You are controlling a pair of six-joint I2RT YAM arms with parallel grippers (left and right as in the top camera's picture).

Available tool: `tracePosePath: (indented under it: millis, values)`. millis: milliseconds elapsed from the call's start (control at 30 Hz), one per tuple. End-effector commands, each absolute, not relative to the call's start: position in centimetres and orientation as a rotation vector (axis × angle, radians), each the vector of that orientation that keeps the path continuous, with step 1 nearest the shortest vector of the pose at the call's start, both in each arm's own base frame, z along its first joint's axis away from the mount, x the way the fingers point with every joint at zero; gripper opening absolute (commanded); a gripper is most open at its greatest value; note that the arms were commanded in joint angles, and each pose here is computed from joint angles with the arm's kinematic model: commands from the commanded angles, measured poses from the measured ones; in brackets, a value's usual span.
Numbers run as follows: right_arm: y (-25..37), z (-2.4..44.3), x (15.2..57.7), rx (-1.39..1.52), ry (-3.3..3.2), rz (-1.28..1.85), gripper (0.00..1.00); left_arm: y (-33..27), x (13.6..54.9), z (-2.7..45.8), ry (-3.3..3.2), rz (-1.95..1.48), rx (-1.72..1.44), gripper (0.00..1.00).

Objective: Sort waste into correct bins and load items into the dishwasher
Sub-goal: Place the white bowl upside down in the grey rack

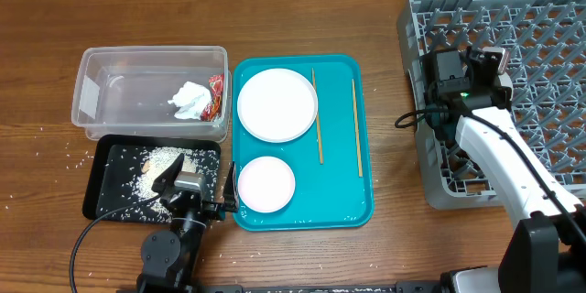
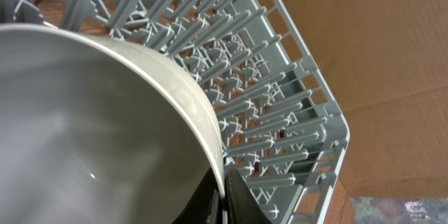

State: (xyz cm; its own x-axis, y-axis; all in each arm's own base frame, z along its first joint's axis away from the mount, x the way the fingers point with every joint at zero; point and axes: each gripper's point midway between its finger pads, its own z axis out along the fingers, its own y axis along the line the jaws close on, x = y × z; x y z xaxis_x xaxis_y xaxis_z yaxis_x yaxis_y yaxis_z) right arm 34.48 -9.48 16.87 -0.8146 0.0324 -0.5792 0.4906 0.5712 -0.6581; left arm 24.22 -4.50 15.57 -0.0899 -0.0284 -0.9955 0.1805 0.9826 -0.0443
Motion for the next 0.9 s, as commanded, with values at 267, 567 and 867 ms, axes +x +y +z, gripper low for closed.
tracePosePath:
  millis: [267, 567, 867]
  values:
    - [-9.1, 18.1, 34.1, 0.537, 2.295, -1.086, 0.04, -4.3, 24.2, 15.6, 1.645, -0.157, 0.127, 1.00]
    - [-10.2, 25.3, 35.0, 0.650, 2.069, -1.135, 0.04, -4.3, 24.2, 15.6, 1.645, -0.157, 0.127, 1.00]
    - [-9.3, 23.7, 35.3, 0.626, 2.160, -1.049, 0.04, -4.3, 24.2, 15.6, 1.645, -0.157, 0.127, 1.00]
